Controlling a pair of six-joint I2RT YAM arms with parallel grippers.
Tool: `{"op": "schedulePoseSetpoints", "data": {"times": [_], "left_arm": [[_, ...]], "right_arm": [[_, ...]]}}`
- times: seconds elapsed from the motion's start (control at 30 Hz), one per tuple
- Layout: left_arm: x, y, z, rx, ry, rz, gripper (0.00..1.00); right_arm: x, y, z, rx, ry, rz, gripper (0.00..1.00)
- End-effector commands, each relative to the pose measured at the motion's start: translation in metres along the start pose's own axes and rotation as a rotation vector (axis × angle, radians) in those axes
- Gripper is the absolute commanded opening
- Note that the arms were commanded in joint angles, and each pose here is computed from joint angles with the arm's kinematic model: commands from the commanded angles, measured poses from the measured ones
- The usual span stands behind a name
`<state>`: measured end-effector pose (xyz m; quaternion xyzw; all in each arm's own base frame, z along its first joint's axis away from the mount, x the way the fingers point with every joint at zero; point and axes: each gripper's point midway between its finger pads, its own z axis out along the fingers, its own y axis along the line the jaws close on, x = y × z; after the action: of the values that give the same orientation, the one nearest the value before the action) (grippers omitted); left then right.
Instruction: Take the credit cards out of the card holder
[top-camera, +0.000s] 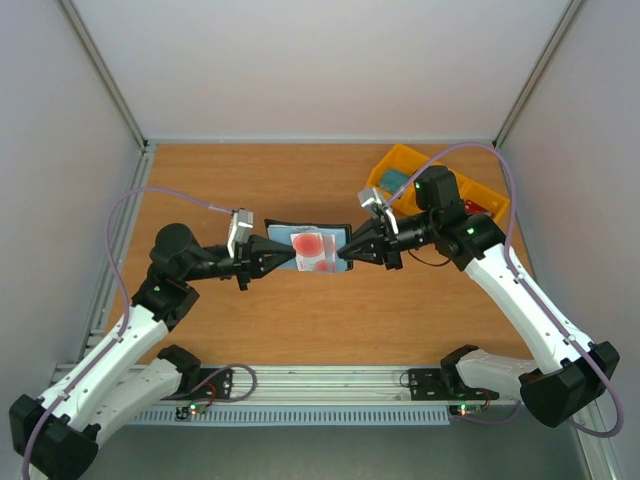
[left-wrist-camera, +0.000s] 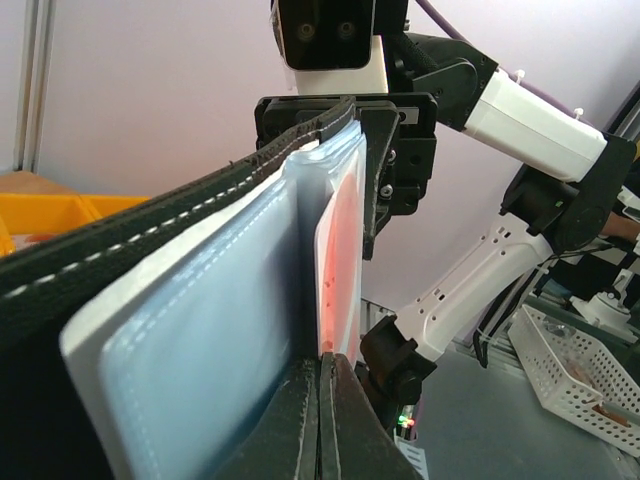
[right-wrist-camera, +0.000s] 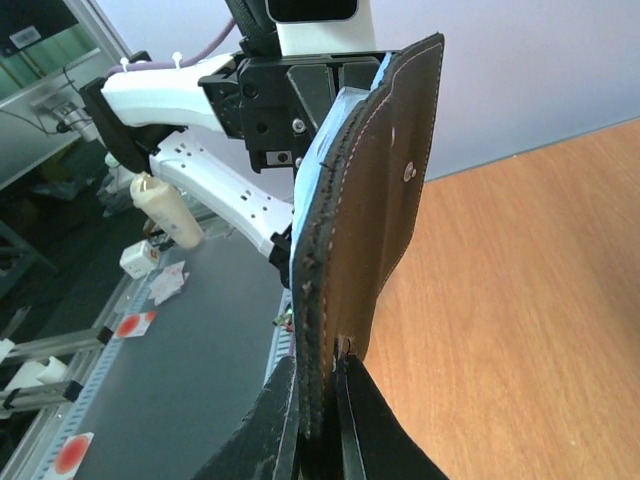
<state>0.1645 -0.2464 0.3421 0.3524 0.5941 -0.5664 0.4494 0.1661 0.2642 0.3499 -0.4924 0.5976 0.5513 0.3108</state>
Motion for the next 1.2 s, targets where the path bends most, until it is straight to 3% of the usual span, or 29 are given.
{"op": "schedulePoseSetpoints", "data": {"times": [0.0, 0.17, 0.37, 0.43, 0.6, 0.8, 1.17], "left_arm": [[-0.011, -0.006, 0.001, 0.024, -0.026, 0.039, 0.0], [-0.012, -0.003, 0.005, 0.018, -0.033, 0.022, 0.2], [-0.009, -0.002, 0.008, 0.014, -0.035, 0.01, 0.28], [-0.012, -0.005, 0.009, 0.027, -0.038, 0.024, 0.24], [-0.019, -0.012, 0.009, 0.05, -0.047, 0.055, 0.01], [-0.018, -0.009, 0.001, 0.011, -0.046, 0.038, 0.0], [0.002, 0.055, -0.03, -0.283, -0.048, -0.074, 0.0]], "right_arm": [[-0.014, 0.015, 0.002, -0.062, -0.032, -0.043, 0.01], [-0.014, 0.022, 0.006, -0.087, -0.026, -0.057, 0.01], [-0.018, 0.035, 0.01, -0.137, -0.025, -0.074, 0.01], [-0.017, 0.036, 0.011, -0.143, -0.021, -0.077, 0.01], [-0.013, 0.031, 0.013, -0.129, -0.003, -0.078, 0.01], [-0.007, 0.0, -0.002, -0.007, -0.023, 0.0, 0.01], [0.022, -0.04, -0.021, 0.238, -0.039, 0.201, 0.01]]}}
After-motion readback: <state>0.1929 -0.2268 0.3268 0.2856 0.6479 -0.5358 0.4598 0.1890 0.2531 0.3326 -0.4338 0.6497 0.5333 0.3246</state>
